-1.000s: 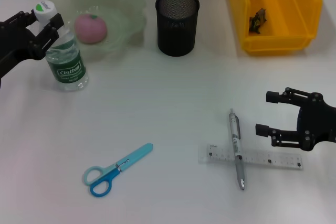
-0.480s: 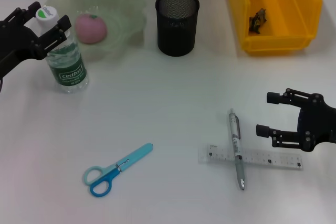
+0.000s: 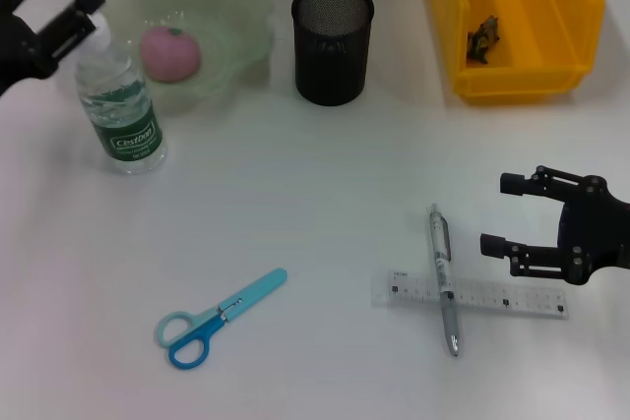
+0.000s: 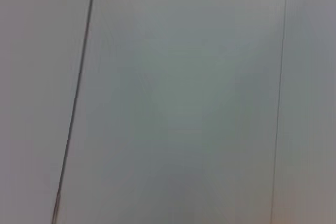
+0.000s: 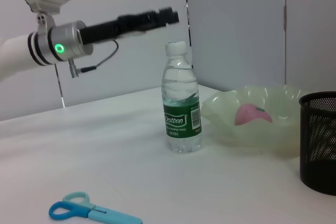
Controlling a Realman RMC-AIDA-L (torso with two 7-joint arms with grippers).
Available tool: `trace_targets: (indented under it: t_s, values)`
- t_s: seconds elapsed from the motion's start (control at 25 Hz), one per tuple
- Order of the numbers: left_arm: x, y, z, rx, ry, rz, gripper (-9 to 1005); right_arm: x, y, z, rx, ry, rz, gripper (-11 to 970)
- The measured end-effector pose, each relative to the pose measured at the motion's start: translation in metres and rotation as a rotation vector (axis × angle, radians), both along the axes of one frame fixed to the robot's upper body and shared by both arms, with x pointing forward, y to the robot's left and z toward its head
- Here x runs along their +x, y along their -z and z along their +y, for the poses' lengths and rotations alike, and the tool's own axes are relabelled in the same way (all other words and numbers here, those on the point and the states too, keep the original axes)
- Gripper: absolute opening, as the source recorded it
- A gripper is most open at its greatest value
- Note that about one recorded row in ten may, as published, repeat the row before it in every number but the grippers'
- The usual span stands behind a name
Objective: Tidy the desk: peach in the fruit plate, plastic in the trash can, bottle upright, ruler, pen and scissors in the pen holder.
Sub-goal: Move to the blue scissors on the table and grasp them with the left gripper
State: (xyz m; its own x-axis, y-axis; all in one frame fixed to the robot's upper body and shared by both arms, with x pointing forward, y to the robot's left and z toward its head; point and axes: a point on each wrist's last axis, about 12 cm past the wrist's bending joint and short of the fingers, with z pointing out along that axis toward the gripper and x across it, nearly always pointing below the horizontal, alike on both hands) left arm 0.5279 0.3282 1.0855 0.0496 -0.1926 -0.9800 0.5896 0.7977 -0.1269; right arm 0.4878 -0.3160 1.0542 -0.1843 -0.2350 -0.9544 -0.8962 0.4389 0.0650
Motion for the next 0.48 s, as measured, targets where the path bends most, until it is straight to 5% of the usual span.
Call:
trace_targets:
  t_s: [0.24,0.48]
  values:
    - [-0.006,-0.013,-0.006,-0.149,0.140,0.013,772,0.000,0.000,-0.001,-0.001,0.001,0.000,825]
    - [-0.013,-0.016,-0.047,-0.096,0.542,0.118,771,-0.001,-0.009,-0.009,0.036,0.012,-0.020,825]
